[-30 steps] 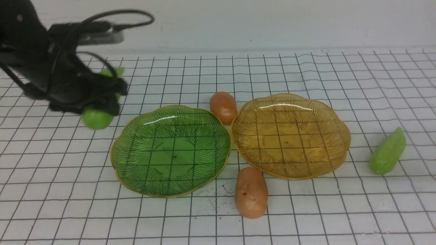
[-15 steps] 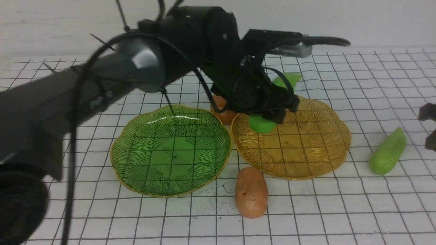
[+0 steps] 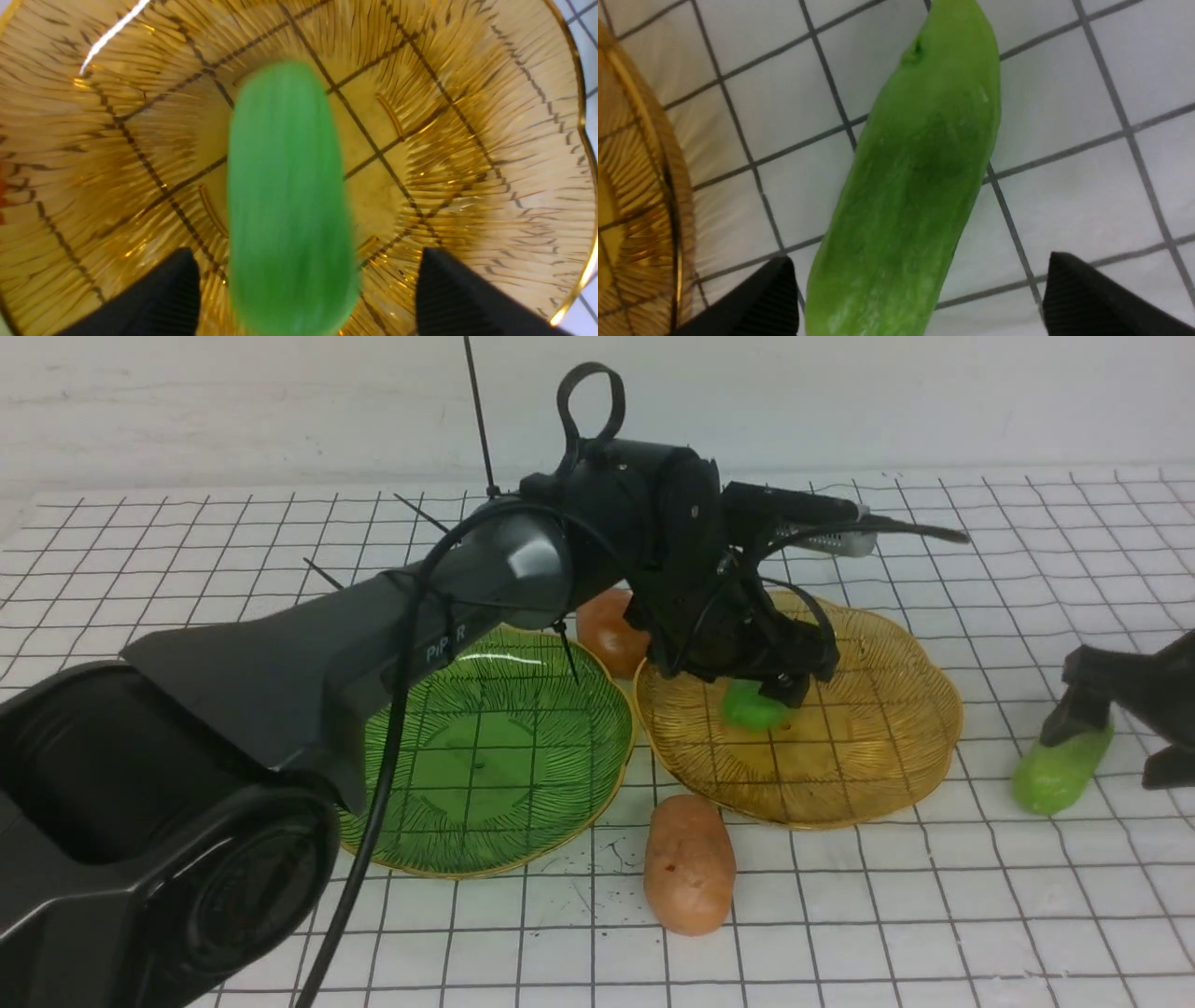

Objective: Put different types of vegetables on the plate.

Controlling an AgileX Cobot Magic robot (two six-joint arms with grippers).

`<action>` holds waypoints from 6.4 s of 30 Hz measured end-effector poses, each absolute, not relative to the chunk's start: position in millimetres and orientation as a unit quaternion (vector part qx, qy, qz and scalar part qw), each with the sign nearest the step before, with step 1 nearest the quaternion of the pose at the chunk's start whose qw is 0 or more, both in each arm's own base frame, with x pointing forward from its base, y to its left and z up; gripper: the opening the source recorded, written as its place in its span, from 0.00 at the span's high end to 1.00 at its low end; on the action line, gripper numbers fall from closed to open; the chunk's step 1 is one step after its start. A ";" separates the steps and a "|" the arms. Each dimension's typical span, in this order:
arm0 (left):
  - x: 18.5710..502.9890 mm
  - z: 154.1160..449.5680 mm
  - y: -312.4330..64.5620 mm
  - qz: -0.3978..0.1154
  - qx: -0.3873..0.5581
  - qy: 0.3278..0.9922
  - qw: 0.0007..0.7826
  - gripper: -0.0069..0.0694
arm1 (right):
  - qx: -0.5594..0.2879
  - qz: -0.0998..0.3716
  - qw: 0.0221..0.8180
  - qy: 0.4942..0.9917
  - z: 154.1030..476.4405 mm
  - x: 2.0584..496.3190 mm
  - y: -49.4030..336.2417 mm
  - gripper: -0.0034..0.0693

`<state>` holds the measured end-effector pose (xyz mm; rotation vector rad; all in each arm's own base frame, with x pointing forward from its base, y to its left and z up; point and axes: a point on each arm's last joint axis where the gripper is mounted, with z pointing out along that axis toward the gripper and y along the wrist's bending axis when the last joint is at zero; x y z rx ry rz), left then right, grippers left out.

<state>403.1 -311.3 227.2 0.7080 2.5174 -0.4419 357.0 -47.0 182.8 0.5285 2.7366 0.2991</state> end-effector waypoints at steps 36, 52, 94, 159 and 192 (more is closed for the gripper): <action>299.8 323.3 -214.9 -0.094 0.199 0.968 0.122 0.92 | 0.042 0.189 0.256 0.947 224.2 370.9 62.1 0.44; 281.0 256.4 -265.5 -0.088 0.283 0.955 0.027 0.55 | 0.009 0.207 0.197 0.958 212.5 363.9 70.0 0.16; 304.5 205.1 -282.1 -0.056 0.189 0.980 0.001 0.27 | -0.094 0.179 0.423 0.883 397.7 241.1 54.3 0.45; 488.1 201.3 -224.5 -0.137 0.102 0.939 0.299 0.25 | -0.159 0.234 0.362 0.888 398.7 249.6 69.3 0.53; 492.2 210.6 -221.2 -0.099 0.129 0.927 0.338 0.31 | -0.167 0.235 0.344 0.893 396.6 246.7 69.6 0.53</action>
